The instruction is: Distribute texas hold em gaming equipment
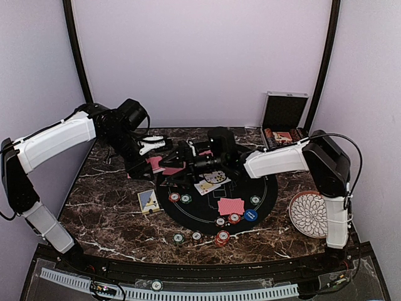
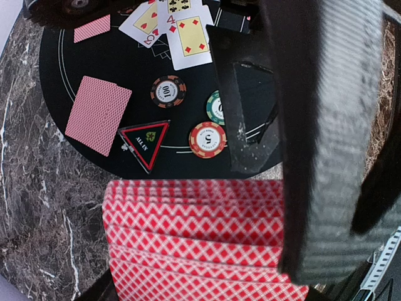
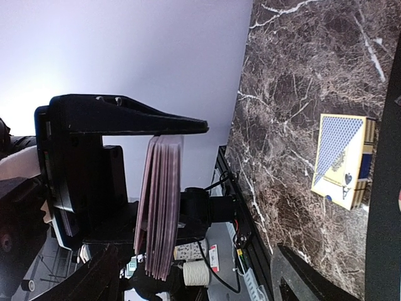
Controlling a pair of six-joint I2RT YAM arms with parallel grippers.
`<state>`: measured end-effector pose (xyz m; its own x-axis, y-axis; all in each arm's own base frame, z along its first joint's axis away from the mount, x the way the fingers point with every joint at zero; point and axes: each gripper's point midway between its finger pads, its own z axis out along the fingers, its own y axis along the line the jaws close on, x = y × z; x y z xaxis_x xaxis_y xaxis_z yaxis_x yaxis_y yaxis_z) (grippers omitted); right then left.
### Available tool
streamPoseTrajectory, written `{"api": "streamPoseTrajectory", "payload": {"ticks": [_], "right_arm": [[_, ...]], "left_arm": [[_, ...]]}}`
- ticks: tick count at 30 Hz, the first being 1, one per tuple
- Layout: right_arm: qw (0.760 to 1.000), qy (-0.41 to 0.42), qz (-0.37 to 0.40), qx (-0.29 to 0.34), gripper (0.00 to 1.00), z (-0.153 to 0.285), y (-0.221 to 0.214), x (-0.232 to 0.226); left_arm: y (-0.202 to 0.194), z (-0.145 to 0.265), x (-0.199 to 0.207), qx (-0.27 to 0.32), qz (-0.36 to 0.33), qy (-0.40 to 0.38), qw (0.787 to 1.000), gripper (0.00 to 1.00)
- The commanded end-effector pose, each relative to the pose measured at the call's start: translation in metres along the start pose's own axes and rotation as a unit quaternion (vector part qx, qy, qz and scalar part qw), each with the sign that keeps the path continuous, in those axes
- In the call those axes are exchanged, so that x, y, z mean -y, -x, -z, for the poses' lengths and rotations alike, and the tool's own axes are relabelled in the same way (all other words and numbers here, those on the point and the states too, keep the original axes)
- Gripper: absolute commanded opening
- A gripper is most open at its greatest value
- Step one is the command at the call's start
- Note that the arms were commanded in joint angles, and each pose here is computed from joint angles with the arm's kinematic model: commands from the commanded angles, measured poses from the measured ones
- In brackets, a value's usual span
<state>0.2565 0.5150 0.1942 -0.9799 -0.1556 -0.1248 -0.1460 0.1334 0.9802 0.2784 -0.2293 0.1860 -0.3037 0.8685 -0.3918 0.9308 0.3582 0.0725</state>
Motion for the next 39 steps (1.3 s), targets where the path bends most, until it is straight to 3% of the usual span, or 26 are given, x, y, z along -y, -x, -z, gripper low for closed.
{"api": "streamPoseTrajectory", "payload": {"ticks": [1, 22, 30, 39], "right_arm": [[0.999, 0.047, 0.019, -0.008, 0.84, -0.012, 0.000, -0.024], [0.999, 0.014, 0.002, -0.037, 0.80, -0.065, 0.010, 0.003], [1.000, -0.011, -0.016, -0.014, 0.74, -0.042, 0.017, 0.034], [1.000, -0.016, -0.003, -0.014, 0.67, -0.025, 0.013, 0.031]], "left_arm": [[-0.001, 0.003, 0.000, 0.002, -0.005, 0.001, 1.000, 0.00], [-0.003, -0.002, 0.004, -0.005, -0.003, -0.013, 1.000, 0.00], [-0.008, -0.002, 0.005, -0.013, -0.006, -0.013, 1.000, 0.00], [-0.008, -0.003, 0.004, -0.015, -0.007, -0.011, 1.000, 0.00]]}}
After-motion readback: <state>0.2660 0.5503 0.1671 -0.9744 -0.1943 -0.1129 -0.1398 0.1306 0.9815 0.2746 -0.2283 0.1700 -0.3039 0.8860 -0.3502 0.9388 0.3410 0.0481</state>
